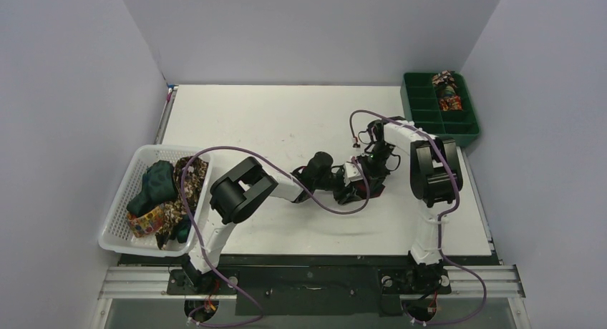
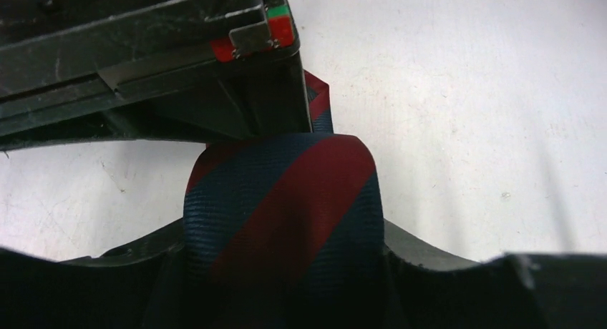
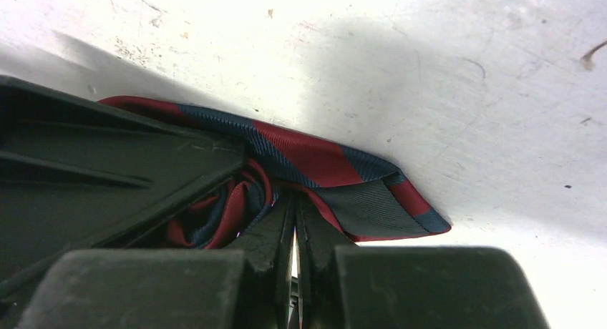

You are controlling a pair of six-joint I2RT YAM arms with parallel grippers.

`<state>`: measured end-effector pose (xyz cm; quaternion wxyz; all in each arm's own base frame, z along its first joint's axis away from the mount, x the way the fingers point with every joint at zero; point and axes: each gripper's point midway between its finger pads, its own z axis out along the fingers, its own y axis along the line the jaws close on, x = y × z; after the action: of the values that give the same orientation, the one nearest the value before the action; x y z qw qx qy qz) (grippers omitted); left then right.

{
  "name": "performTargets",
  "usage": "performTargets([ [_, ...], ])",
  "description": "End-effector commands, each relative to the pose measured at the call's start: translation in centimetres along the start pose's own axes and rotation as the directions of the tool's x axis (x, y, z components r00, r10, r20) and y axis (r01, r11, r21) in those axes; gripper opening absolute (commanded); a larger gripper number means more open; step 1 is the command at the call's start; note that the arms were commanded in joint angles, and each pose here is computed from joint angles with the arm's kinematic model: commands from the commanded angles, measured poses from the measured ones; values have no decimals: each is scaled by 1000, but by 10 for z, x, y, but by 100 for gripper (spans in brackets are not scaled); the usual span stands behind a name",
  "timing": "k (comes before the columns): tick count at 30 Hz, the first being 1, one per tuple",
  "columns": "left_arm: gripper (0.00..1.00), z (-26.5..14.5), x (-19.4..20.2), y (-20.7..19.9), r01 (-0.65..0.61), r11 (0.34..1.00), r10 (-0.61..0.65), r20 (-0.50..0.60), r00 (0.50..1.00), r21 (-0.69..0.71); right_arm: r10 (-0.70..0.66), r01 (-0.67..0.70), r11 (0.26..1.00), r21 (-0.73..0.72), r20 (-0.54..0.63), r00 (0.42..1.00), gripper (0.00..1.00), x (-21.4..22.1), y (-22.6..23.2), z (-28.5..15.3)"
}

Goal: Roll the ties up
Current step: Roll the tie at the center of the board.

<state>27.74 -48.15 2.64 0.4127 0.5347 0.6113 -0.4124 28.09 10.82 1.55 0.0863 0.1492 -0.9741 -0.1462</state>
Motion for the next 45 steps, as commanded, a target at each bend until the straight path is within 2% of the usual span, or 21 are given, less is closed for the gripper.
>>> performTargets([
  [1,43,8,-10,-9,-40,998,38,44,998,55,-58,50,992,116,66,996,0,-36,-20,25],
  [4,25,4,2,-10,-26,998,26,-3,1000,57,-65,57,993,106,73,995,0,-41,-16,23],
  [8,16,-12,31,-15,-1,998,7,-99,995,55,-100,96,994,52,86,991,0,-39,-8,12],
  [12,15,-28,65,-19,36,999,-29,-218,976,25,-87,97,993,-67,146,985,4,-37,1,-21],
  [14,16,-33,75,-17,65,998,-65,-254,965,-12,-69,90,988,-122,170,983,17,-30,4,-37],
  [17,16,-37,80,-13,80,996,-90,-275,957,-48,-45,89,971,-222,198,979,25,-17,15,-56],
  [20,17,-36,79,-9,95,993,-109,-278,954,-63,-2,86,927,-365,224,975,40,-10,34,-70],
  [25,21,-33,78,-6,113,991,-128,-276,953,-69,31,53,855,-516,152,988,52,3,60,-65],
  [30,23,-31,76,-4,113,991,-128,-274,953,-68,-27,73,856,-512,95,995,55,7,63,-44],
  [31,24,-31,76,-4,116,991,-130,-276,952,-67,-41,80,861,-501,88,995,55,5,62,-39],
  [33,24,-31,76,-4,115,991,-127,-277,953,-62,-49,85,873,-480,87,995,46,0,58,-30],
  [35,25,-31,74,-5,114,992,-125,-273,954,-55,-58,93,893,-441,91,994,16,-7,51,-23],
  [37,29,-31,72,-7,112,993,-119,-262,958,-42,-61,94,916,-389,95,994,0,-14,38,-16],
  [39,33,-31,66,-8,107,994,-110,-235,966,-25,-67,96,931,-351,94,993,0,-19,28,-11],
  [44,57,-28,47,-4,91,996,-90,-167,982,-2,-69,89,961,-262,86,994,0,-25,9,3],
  [45,60,-28,43,-4,93,996,-91,-150,984,6,-64,82,967,-240,81,995,0,-25,5,5],
])
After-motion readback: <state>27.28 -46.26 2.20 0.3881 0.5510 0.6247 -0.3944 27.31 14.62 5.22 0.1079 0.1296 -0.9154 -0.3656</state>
